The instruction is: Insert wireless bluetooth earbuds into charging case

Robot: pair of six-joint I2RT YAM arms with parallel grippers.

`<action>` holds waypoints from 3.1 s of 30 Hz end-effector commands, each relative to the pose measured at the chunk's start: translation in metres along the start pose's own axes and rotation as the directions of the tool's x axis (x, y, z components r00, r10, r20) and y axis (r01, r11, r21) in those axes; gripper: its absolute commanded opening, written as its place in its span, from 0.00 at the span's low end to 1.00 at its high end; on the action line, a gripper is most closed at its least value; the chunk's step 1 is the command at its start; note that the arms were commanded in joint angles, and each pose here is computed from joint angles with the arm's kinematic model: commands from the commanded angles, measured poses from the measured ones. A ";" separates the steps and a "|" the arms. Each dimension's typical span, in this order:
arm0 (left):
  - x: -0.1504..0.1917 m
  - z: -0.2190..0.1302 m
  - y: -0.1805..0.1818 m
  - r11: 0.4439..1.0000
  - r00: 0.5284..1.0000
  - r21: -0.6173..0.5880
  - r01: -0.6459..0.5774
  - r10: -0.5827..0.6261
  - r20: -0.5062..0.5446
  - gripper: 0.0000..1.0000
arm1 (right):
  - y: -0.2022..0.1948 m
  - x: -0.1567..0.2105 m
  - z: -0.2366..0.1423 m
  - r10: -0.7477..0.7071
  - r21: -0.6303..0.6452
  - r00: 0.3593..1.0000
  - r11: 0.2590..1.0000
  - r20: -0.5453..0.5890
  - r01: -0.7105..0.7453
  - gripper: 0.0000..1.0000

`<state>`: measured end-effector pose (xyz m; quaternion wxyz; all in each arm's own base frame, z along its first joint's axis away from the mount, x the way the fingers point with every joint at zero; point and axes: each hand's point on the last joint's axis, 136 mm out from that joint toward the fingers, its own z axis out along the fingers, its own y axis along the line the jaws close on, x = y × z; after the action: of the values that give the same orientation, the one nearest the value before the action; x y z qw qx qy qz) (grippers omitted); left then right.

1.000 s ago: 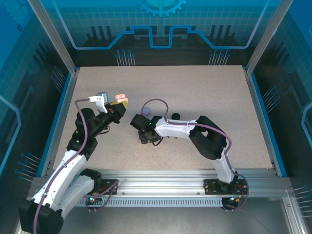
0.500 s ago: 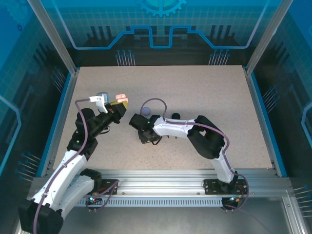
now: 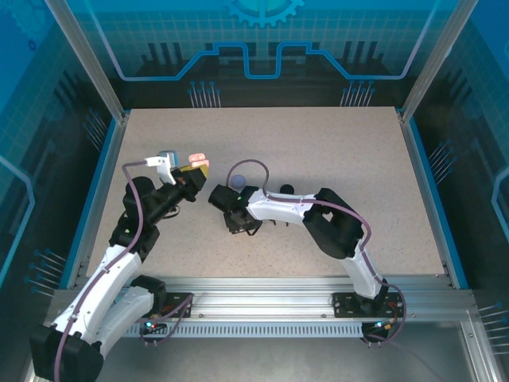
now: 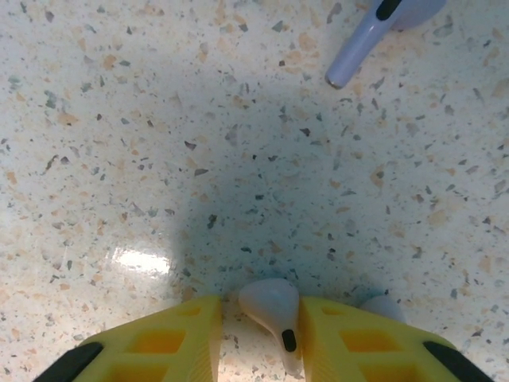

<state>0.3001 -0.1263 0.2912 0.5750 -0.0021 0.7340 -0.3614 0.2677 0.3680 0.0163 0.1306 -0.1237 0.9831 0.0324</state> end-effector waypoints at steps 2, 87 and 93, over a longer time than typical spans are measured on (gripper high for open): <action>-0.002 0.000 -0.009 0.999 1.000 0.039 0.000 -0.001 0.015 0.00 | 0.002 -0.003 0.020 -0.022 0.029 1.000 0.999 0.014 0.022 0.28; 0.033 0.054 -0.107 0.631 0.706 0.346 -0.695 0.506 0.496 0.00 | -0.035 -0.089 -0.349 0.171 -0.416 0.483 0.784 0.859 0.461 0.13; 0.033 0.053 -0.109 0.629 0.707 0.352 -0.693 0.501 0.499 0.00 | -0.036 -0.088 -0.344 0.178 -0.427 0.496 0.783 0.850 0.452 0.13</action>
<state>0.2979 -0.2459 0.3057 0.7486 0.3208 0.4818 -0.3233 0.2773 0.3220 0.3612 0.5424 -0.2131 0.7173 0.3820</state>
